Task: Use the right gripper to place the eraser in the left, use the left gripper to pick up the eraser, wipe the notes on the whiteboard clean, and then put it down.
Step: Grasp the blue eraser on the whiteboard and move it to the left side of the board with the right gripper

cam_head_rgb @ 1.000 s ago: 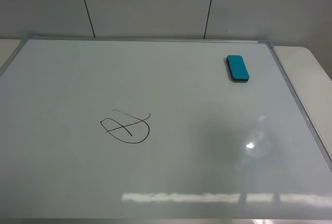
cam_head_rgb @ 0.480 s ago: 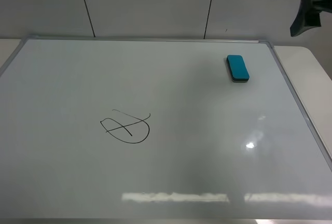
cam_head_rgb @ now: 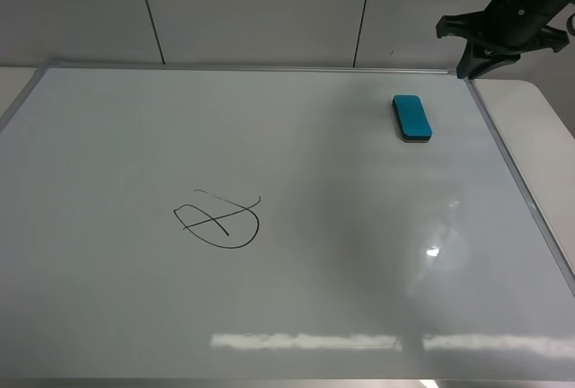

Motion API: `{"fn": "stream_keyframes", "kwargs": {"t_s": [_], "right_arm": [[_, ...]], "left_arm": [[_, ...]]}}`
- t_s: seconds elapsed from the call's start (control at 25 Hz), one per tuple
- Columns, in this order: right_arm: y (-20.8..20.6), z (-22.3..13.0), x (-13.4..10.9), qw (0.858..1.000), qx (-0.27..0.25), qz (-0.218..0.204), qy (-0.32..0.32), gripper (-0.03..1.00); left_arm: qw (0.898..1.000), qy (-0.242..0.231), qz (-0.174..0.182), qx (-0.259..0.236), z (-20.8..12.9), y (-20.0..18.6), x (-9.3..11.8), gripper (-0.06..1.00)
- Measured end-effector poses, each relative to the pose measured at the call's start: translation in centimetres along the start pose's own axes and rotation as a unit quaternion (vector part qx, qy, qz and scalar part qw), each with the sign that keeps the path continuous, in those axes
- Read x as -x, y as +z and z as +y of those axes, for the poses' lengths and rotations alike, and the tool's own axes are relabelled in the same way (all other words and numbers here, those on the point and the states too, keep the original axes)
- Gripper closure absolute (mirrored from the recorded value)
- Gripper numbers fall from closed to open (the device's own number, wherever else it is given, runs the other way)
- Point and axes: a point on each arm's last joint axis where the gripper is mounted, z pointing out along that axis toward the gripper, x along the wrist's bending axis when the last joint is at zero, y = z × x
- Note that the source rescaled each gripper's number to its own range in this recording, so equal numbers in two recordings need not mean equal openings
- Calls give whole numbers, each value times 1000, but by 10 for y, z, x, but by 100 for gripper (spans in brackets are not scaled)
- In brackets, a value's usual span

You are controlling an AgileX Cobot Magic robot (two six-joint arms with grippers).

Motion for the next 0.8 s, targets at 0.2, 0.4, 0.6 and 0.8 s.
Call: {"fn": "stream_keyframes", "kwargs": {"t_s": [0.2, 0.4, 0.6, 0.8], "right_arm": [[36, 4, -10, 1000, -28, 6, -1, 96], [66, 5, -20, 1000, -29, -3, -8, 97], [85, 1, -22, 999, -41, -10, -16, 97], [100, -1, -20, 999, -43, -13, -25, 97]], "left_arm": [[1000, 0, 0, 0, 0, 0, 0, -6], [1000, 0, 0, 0, 0, 0, 0, -6], [1000, 0, 0, 0, 0, 0, 0, -6], [1000, 0, 0, 0, 0, 0, 0, -6]]}}
